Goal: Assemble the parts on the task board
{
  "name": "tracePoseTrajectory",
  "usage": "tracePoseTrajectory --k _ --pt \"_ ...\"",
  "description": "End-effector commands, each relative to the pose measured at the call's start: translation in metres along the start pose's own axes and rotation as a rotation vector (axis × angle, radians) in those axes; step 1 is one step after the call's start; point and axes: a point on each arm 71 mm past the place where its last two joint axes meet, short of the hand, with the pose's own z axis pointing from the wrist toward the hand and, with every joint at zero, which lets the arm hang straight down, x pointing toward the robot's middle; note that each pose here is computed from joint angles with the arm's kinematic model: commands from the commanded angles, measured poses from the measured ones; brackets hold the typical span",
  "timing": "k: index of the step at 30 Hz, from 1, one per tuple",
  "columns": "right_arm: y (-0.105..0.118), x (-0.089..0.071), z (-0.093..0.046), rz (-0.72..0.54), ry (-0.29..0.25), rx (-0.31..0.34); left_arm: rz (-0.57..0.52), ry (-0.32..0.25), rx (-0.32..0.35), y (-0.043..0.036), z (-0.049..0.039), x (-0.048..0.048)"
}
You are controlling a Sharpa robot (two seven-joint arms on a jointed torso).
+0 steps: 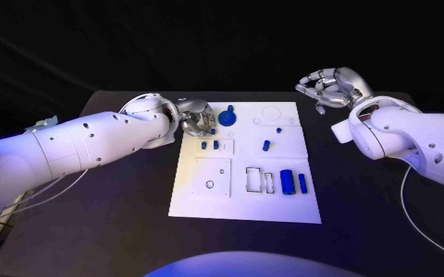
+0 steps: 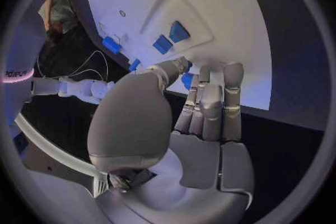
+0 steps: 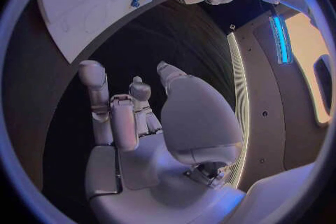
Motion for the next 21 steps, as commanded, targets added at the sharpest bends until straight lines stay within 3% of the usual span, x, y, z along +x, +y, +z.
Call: tracePoseTrajectory --k 1,10,16,21 --pt "-0.003 0.002 0.0 -0.026 0.04 0.02 -0.037 -0.01 -0.005 0.004 -0.0026 -0.0016" --pt "-0.003 0.008 0.0 -0.199 0.157 -0.009 -0.222 -0.071 -0.017 0.023 -0.0141 -0.0138" --pt "0.0 0.021 -0.002 -0.48 0.296 -0.089 -0.563 -0.186 0.032 0.0331 -0.0258 -0.0266" --pt "0.002 0.032 -0.006 -0.689 0.354 -0.145 -0.845 -0.253 0.09 0.0321 -0.0334 -0.032"
